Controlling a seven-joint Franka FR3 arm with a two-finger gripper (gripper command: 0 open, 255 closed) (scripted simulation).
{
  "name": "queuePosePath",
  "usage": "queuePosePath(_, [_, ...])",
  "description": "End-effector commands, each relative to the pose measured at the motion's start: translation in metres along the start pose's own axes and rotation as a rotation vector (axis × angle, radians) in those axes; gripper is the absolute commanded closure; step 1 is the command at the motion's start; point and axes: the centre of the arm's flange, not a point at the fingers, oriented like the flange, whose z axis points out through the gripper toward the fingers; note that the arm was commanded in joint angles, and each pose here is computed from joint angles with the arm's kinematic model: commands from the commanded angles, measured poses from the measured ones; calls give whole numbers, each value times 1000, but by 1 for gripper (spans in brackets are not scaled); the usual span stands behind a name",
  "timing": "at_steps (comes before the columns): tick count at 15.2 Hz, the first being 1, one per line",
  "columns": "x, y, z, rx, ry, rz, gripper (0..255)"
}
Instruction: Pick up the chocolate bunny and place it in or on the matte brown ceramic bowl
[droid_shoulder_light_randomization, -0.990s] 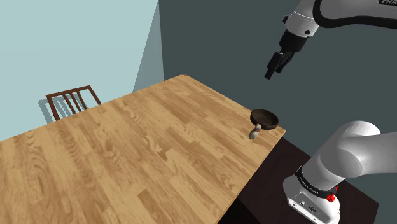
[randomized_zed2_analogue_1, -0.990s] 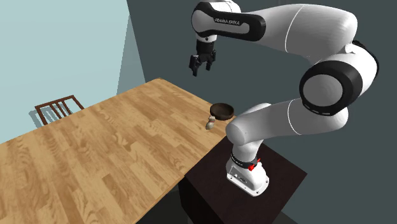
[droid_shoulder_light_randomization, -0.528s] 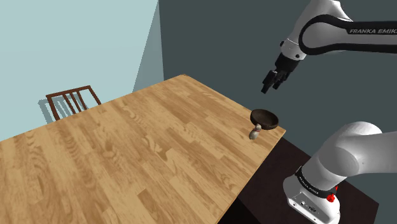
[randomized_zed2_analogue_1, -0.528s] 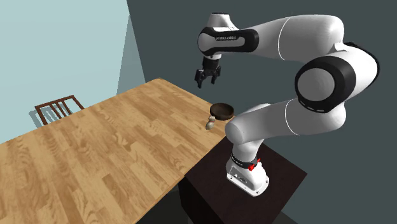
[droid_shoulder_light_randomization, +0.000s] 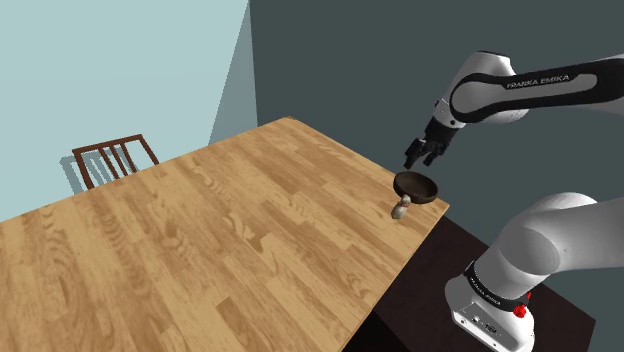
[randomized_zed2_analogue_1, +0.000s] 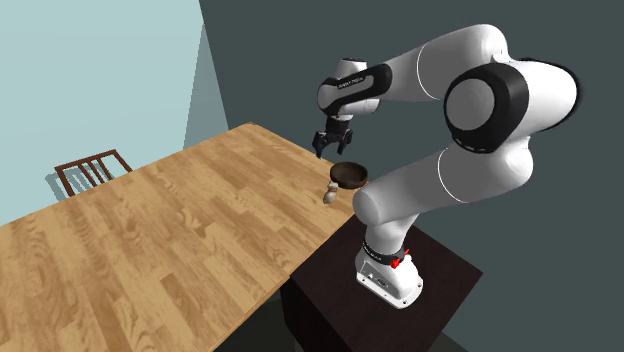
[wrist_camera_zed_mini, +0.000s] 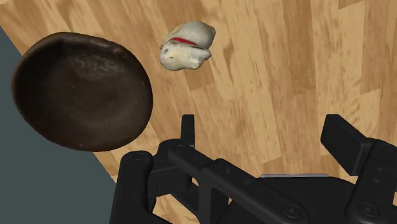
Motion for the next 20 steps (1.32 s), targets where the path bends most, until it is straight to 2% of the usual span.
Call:
queuePosePath(1, [-3, 16, 25, 14, -2, 41, 0])
queuePosePath(9, [-18, 64, 122, 70, -18, 200, 0])
queuePosePath(17, [-18, 61, 162, 70, -18, 200, 0])
queuePosePath(20, [-18, 61, 162, 70, -18, 200, 0])
